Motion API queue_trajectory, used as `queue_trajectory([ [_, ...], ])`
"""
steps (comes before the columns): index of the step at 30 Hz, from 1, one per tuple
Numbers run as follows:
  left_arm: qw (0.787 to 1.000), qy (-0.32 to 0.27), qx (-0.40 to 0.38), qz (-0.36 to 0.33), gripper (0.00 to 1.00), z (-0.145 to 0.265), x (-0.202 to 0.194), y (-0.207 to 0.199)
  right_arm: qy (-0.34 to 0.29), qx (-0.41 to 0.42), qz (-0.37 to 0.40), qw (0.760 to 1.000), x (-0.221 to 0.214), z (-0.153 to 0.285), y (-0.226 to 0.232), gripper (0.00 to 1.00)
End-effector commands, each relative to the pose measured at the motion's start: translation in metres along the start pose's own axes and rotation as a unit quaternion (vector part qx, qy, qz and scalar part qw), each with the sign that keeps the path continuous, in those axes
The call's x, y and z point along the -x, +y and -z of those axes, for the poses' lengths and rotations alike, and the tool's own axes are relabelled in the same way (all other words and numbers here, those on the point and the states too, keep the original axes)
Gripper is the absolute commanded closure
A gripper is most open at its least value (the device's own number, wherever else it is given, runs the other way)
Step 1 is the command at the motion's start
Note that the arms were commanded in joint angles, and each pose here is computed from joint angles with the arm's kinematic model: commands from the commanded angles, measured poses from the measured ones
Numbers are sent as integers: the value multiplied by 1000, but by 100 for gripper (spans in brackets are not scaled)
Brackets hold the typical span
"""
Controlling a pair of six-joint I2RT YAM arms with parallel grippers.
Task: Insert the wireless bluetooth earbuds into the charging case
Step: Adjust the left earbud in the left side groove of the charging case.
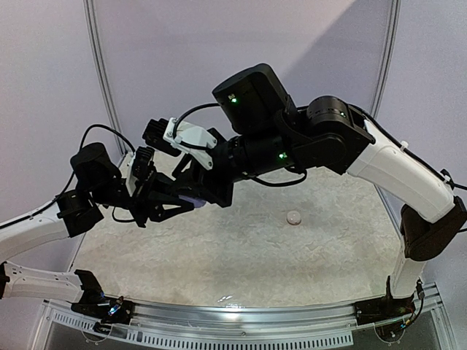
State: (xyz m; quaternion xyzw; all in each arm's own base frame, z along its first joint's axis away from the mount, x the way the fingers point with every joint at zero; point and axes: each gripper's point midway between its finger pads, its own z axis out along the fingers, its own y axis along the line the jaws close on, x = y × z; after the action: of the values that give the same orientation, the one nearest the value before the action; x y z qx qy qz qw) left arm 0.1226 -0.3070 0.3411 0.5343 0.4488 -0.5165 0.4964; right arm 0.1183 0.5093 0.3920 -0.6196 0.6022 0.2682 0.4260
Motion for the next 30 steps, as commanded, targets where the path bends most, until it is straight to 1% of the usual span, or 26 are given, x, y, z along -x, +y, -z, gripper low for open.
queue_trajectory([
  [1, 1000, -8, 8, -14, 100, 2, 8, 0, 21, -4, -14, 1000, -15, -1, 0, 72],
  [9, 999, -13, 36, -16, 100, 3, 10, 8, 9, -24, -20, 999, -10, 6, -6, 76],
  [19, 998, -18, 57, -3, 100, 6, 11, 15, -1, -36, -13, 999, -4, 10, -8, 76],
  [23, 998, -19, 56, -3, 100, 6, 11, 15, 4, -53, -9, 999, -6, 9, -13, 76],
  [30, 998, -21, 57, -2, 100, 7, 11, 14, 17, -88, -12, 996, -12, 10, -25, 79],
])
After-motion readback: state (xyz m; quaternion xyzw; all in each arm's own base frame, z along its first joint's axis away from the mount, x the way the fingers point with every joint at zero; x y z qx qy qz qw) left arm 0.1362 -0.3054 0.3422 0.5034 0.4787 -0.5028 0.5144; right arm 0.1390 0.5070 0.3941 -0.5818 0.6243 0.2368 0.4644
